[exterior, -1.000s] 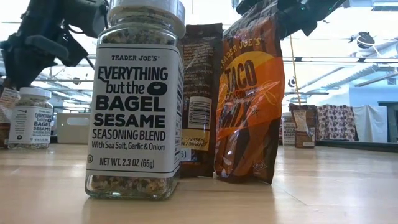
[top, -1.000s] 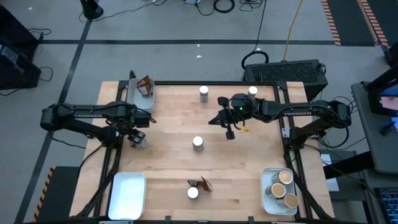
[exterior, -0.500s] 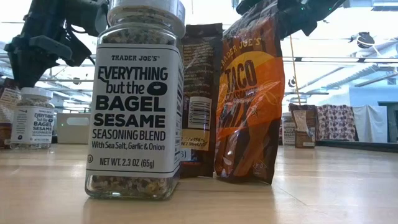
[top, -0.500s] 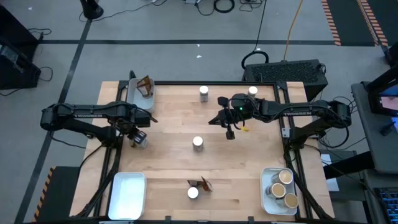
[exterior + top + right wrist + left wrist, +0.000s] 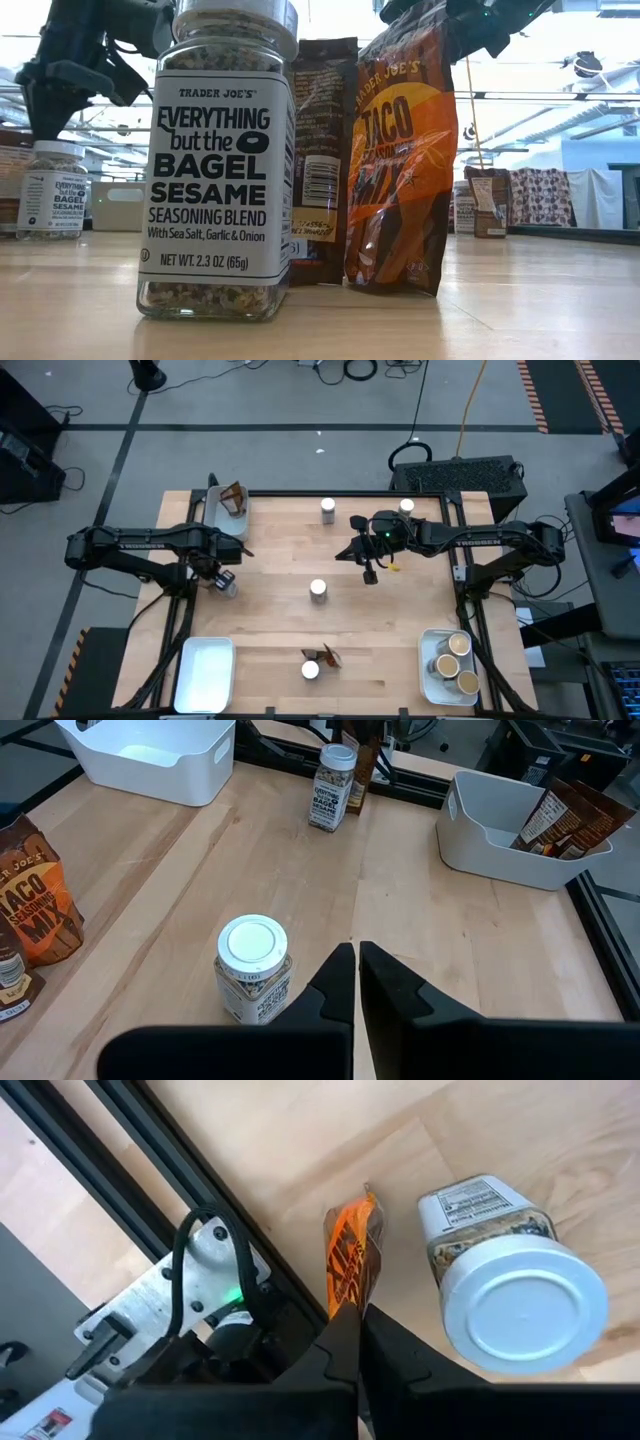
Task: Sort spices by type
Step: Put the brown seasoning bag into the top left white bin
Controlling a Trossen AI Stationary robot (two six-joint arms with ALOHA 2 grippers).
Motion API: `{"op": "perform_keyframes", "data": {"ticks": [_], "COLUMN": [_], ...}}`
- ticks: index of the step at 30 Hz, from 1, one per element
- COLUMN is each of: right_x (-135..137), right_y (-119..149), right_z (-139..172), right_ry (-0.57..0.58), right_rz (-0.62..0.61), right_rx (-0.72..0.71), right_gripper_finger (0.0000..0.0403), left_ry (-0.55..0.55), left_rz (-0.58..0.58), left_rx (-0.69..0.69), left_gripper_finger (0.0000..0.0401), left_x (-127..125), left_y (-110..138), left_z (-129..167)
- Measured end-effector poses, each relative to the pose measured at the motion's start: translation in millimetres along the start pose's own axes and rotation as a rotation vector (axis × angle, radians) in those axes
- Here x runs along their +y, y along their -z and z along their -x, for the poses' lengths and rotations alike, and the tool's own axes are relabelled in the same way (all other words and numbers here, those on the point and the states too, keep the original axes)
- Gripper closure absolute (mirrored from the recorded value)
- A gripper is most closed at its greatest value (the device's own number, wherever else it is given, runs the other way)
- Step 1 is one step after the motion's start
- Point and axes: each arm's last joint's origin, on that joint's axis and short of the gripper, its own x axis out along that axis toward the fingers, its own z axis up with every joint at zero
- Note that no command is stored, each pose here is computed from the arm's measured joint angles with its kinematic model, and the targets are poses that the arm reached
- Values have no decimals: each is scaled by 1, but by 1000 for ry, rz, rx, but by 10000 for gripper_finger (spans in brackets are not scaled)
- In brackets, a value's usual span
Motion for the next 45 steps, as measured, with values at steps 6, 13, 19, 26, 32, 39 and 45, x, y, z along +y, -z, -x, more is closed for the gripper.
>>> {"op": "perform_keyframes", "data": {"ticks": [6,13,19,26,32,39,45], "right_x": [0,0,0,-1,-1,-1,-1], "right_y": [0,0,0,-4,-4,-4,-3], "right_z": [0,0,0,0,0,0,0], "right_ry": [0,0,2,11,13,12,9], "right_rz": [0,0,1,10,12,11,33], "right_rx": [0,0,-5,-37,-42,-38,-27], "right_gripper_finger": [403,403,403,403,403,403,403], "left_ry": [-12,42,87,-20,-189,-437,-481], "left_rz": [-28,-59,-106,-229,-416,-537,-529], "left_rx": [-16,-114,-293,-471,-470,-301,-233], "left_gripper_finger": [397,398,399,399,400,400,400], "left_x": [1,1,7,19,16,26,44], "left_y": [0,-3,-4,-20,-58,-103,-128], "left_z": [2,36,84,119,112,91,80]}}
